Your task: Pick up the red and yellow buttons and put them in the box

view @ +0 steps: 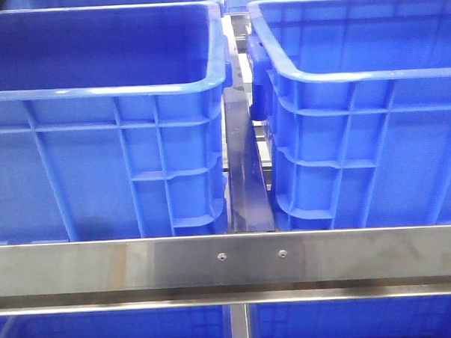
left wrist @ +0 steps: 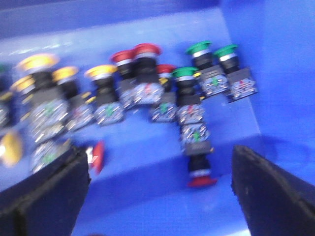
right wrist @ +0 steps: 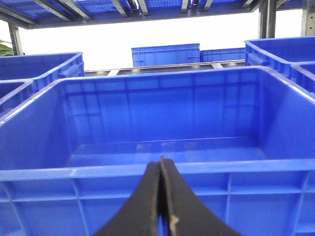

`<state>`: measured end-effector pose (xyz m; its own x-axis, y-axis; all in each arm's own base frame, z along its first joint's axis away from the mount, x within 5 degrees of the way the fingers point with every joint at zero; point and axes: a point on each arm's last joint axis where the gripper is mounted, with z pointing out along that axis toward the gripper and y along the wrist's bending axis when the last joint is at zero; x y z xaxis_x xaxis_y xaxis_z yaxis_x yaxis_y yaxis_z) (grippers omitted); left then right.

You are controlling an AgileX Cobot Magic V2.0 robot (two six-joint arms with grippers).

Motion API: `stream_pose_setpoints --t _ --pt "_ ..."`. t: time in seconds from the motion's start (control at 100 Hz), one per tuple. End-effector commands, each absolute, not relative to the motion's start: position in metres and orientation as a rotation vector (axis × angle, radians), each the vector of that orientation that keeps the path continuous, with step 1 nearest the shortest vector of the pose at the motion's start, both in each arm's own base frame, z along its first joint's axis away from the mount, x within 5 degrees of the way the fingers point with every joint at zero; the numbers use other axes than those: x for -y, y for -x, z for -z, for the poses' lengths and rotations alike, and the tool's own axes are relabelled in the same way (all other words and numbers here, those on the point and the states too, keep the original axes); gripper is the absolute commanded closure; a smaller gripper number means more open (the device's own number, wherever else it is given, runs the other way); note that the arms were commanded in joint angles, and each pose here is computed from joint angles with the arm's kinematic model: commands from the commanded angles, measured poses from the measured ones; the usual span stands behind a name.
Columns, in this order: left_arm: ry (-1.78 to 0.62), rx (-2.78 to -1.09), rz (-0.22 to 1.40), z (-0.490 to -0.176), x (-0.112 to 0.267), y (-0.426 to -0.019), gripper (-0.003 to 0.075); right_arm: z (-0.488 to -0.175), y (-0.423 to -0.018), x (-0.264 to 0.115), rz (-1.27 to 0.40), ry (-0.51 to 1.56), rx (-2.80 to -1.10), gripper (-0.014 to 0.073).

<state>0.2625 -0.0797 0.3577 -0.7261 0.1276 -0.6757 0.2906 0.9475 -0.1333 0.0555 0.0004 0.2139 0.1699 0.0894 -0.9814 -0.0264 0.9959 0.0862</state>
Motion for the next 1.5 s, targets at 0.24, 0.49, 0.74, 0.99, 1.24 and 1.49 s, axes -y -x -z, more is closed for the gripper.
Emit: stream_pose_setpoints --t 0.24,0.49,0.74,0.99,1.24,1.49 --pt "-0.383 -2.376 0.229 -0.341 0.11 -0.332 0.0164 -0.229 -0.05 0.0 -0.073 -0.045 -1.269 0.0663" --pt "-0.403 -2.447 0.183 -0.307 0.117 -0.363 0.0164 -0.229 -0.05 0.0 -0.073 -0.045 -1.269 0.0663" --pt "-0.402 -2.48 0.176 -0.284 0.121 -0.376 0.0164 -0.229 -0.05 0.0 -0.073 -0.045 -1.269 0.0663" --pt "-0.399 -2.513 0.168 -0.266 0.122 -0.385 0.0164 -0.229 -0.05 0.0 -0.073 -0.045 -1.269 0.0663" --pt "-0.389 -2.521 0.163 -0.263 0.118 -0.387 0.0231 -0.229 -0.05 0.0 -0.073 -0.045 -1.269 0.0663" --pt "-0.389 -2.521 0.163 -0.263 0.118 -0.387 0.0612 -0.229 -0.05 0.0 -0.073 -0.045 -1.269 0.0663"
